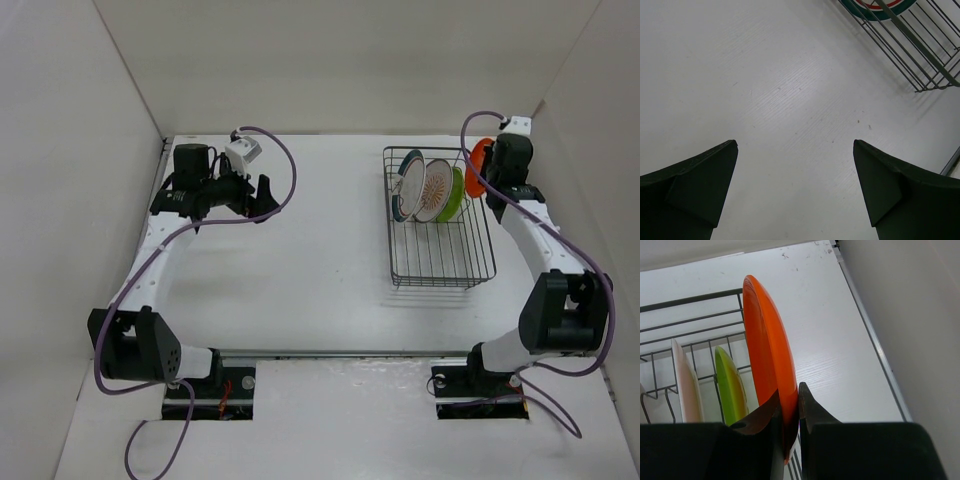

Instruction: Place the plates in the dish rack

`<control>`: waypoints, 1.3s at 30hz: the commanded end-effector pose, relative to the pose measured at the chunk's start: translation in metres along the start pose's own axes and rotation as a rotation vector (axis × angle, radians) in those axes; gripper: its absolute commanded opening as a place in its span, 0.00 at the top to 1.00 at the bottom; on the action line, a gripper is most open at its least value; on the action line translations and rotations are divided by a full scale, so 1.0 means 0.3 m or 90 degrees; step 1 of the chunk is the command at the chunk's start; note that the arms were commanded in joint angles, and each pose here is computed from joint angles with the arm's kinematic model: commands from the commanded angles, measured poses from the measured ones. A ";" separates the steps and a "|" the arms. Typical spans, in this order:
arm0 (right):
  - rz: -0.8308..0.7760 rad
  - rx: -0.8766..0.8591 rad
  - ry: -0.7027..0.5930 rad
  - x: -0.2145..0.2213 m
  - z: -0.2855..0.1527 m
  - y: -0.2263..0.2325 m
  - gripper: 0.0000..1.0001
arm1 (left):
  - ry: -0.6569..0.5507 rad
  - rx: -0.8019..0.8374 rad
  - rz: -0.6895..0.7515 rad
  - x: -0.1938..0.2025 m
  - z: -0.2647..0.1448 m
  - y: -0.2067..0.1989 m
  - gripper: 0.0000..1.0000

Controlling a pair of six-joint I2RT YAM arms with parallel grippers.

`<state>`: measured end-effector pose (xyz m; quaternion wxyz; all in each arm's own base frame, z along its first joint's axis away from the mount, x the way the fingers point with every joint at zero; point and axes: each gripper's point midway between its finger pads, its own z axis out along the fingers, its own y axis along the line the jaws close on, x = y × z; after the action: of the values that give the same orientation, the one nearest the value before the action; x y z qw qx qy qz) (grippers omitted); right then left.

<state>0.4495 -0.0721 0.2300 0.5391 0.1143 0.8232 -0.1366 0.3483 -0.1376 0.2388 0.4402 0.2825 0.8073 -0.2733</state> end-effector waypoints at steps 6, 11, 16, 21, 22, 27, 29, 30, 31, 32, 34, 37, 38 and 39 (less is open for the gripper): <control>0.021 0.001 -0.011 0.000 0.032 0.005 1.00 | -0.032 0.009 0.029 -0.039 -0.024 -0.022 0.00; 0.028 -0.010 0.007 0.039 0.050 0.023 1.00 | -0.028 0.010 0.025 -0.032 -0.016 -0.017 0.00; 0.022 -0.015 0.027 0.082 0.070 0.034 1.00 | -0.028 0.010 0.025 -0.032 -0.016 -0.017 0.00; 0.022 -0.015 0.027 0.082 0.070 0.034 0.95 | -0.028 0.010 0.025 -0.032 -0.016 -0.017 0.00; 0.022 -0.015 0.027 0.082 0.070 0.034 0.93 | -0.028 0.010 0.025 -0.038 -0.021 -0.019 0.00; 0.028 -0.015 0.027 0.082 0.070 0.035 0.80 | -0.029 0.016 0.025 -0.045 -0.025 -0.027 0.00; 0.028 -0.021 0.027 0.083 0.069 0.042 0.77 | -0.025 0.017 0.021 -0.038 -0.017 -0.022 0.00; 0.030 -0.022 0.021 0.069 0.061 0.039 0.71 | -0.025 0.017 0.021 -0.038 -0.017 -0.022 0.00; 0.030 -0.022 0.021 0.069 0.061 0.039 0.67 | -0.025 0.017 0.021 -0.038 -0.017 -0.022 0.00; 0.030 -0.022 0.021 0.069 0.061 0.039 0.67 | -0.026 0.023 0.021 -0.039 -0.017 -0.027 0.00; 0.036 -0.022 0.020 0.071 0.052 0.038 0.57 | -0.026 0.023 0.021 -0.039 -0.017 -0.027 0.00; 0.040 -0.023 0.007 0.045 0.034 0.032 0.52 | -0.026 0.023 0.027 -0.039 -0.017 -0.026 0.00; 0.040 -0.023 0.007 0.045 0.034 0.032 0.52 | -0.026 0.023 0.027 -0.039 -0.017 -0.026 0.00; 0.043 -0.023 -0.001 0.028 0.023 0.029 0.49 | -0.026 0.023 0.027 -0.039 -0.017 -0.026 0.00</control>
<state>0.4540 -0.0623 0.1859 0.5040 0.1206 0.8485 -0.1068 0.3454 -0.1402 0.2390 0.4387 0.2884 0.8032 -0.2814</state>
